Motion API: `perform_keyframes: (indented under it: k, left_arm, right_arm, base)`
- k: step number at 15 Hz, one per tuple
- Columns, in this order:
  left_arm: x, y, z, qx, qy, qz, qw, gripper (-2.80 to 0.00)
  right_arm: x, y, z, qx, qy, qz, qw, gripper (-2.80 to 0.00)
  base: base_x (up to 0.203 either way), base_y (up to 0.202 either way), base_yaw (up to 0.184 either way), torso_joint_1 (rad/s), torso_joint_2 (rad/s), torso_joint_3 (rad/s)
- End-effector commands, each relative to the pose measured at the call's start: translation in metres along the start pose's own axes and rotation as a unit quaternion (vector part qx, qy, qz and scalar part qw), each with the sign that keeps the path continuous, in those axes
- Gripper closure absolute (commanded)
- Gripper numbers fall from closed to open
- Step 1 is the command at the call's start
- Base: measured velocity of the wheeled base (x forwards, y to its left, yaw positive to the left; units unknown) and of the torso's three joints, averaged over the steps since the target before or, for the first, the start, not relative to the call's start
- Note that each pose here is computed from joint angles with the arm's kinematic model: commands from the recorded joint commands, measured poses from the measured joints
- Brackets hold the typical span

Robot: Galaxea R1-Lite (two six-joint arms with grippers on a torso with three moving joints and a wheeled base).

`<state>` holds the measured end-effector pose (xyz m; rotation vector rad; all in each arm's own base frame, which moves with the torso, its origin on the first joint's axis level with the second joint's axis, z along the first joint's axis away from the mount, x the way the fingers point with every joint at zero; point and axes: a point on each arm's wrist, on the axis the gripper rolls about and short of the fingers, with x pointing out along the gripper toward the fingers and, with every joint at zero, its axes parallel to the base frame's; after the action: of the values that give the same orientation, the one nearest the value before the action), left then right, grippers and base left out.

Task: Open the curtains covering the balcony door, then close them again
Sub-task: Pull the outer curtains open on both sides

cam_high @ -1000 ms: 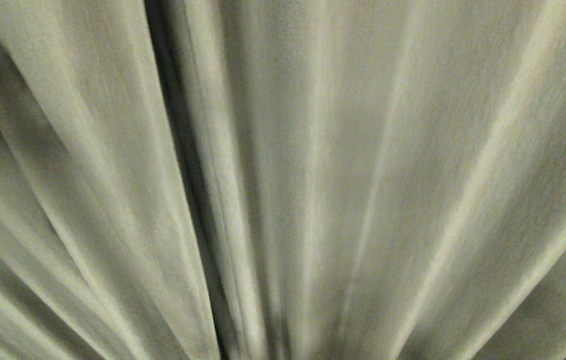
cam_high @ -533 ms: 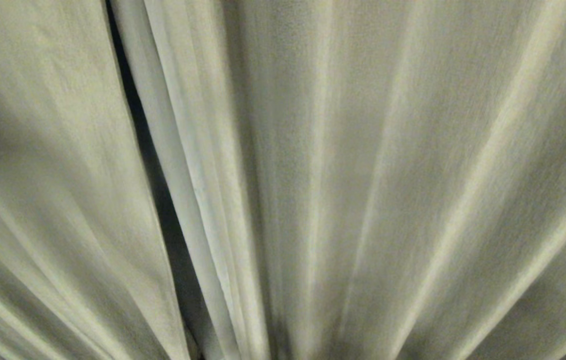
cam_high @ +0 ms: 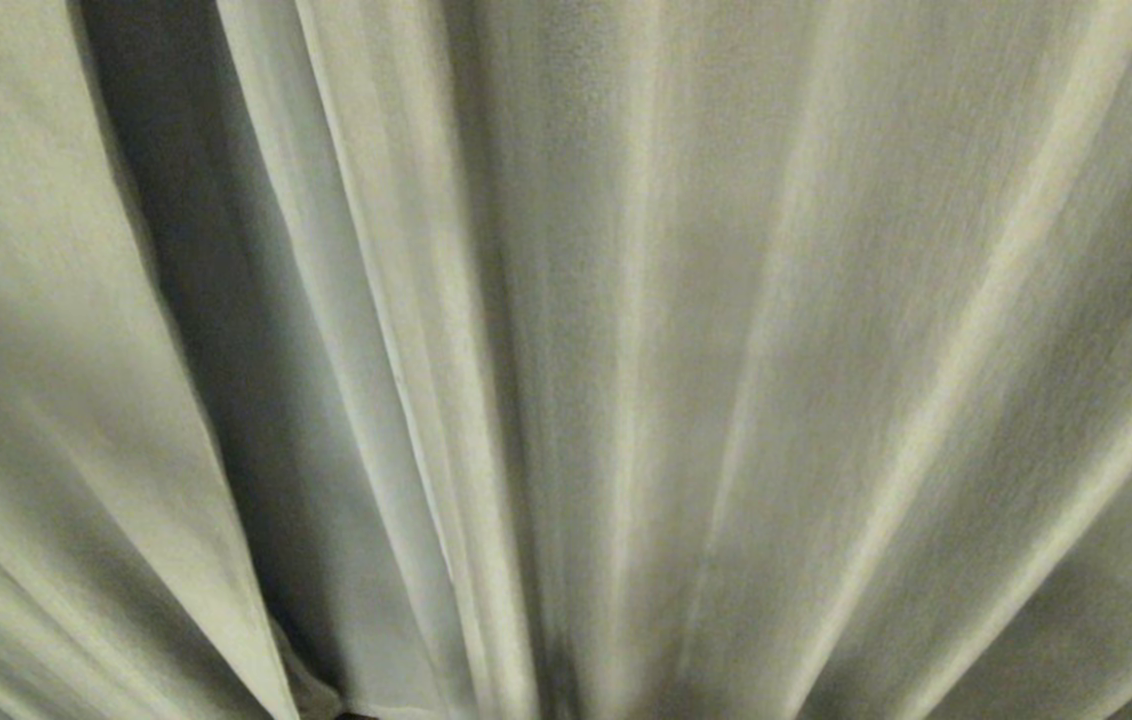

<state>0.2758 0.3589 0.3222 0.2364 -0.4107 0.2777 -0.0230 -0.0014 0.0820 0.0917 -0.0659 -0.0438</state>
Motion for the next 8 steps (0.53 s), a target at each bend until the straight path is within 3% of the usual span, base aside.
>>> perform_keyframes:
  k: [1, 8]
  left_arm:
    - [-0.008, 0.019, -0.019, -0.002, 0.016, 0.017, 0.9997, 0.00]
    - [-0.022, 0.039, -0.033, -0.014, 0.028, 0.040, 0.9987, 0.00]
  right_arm:
    - [0.000, 0.000, 0.000, 0.000, 0.000, 0.000, 1.000, 0.00]
    - [0.000, 0.000, 0.000, 0.000, 0.000, 0.000, 1.000, 0.00]
  base:
    - [0.000, 0.000, 0.000, 0.000, 0.00, 0.000]
    - [0.000, 0.000, 0.000, 0.000, 0.00, 0.000]
